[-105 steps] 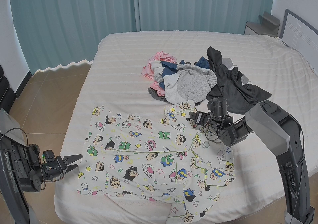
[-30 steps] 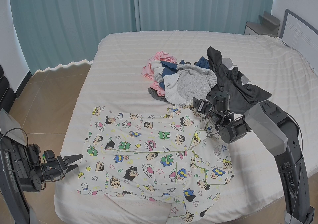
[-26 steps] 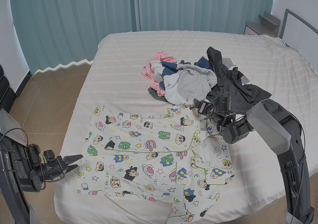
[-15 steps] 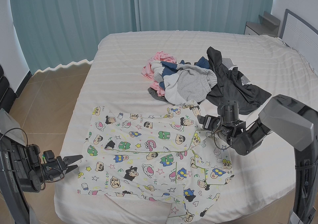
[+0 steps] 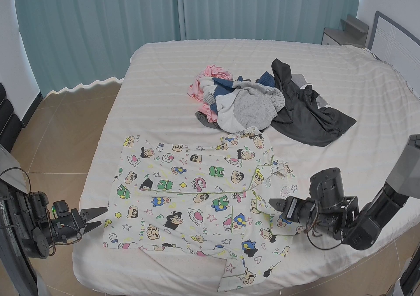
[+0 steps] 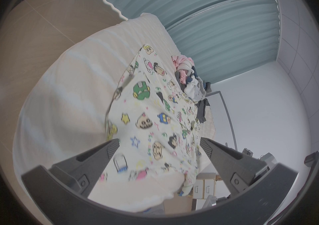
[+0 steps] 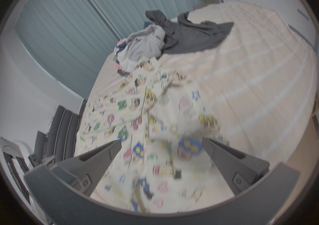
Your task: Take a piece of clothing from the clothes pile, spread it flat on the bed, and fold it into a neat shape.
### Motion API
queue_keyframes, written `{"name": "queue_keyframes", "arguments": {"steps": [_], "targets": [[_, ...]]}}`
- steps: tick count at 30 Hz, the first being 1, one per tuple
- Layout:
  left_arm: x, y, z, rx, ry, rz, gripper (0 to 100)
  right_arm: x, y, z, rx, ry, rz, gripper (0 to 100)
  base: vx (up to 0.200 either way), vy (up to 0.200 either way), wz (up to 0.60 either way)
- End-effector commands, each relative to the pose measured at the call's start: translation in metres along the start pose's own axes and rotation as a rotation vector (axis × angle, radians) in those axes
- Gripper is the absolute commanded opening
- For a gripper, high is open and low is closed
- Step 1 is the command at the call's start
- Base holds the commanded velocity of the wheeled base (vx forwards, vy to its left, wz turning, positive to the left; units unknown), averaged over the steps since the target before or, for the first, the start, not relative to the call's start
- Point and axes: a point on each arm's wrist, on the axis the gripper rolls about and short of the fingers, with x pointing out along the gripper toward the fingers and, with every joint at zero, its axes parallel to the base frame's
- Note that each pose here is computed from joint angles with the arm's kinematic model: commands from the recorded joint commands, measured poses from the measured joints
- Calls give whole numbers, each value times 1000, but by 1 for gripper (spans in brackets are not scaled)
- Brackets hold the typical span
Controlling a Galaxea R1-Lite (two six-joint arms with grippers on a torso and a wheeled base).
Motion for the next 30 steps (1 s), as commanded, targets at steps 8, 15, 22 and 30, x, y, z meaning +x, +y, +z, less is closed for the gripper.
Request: {"name": "queue_keyframes", "arguments": {"steps": [8, 15, 22, 30], "targets": [[-30, -21, -11, -51, -45, 28, 100, -28, 3, -49, -31, 155, 31, 100, -200, 0, 0], [-28, -14, -14, -75, -34, 38, 100, -18, -10, -78, -46, 250, -54, 100, -29, 0, 0], [-27, -9, -16, -90, -18, 42, 100, -10, -11, -88, -65, 263, -9, 100, 0, 0, 0], [-22, 0, -21, -80, 10, 52, 100, 10, -9, -108, -139, 299, 44, 100, 0, 0, 0]]}}
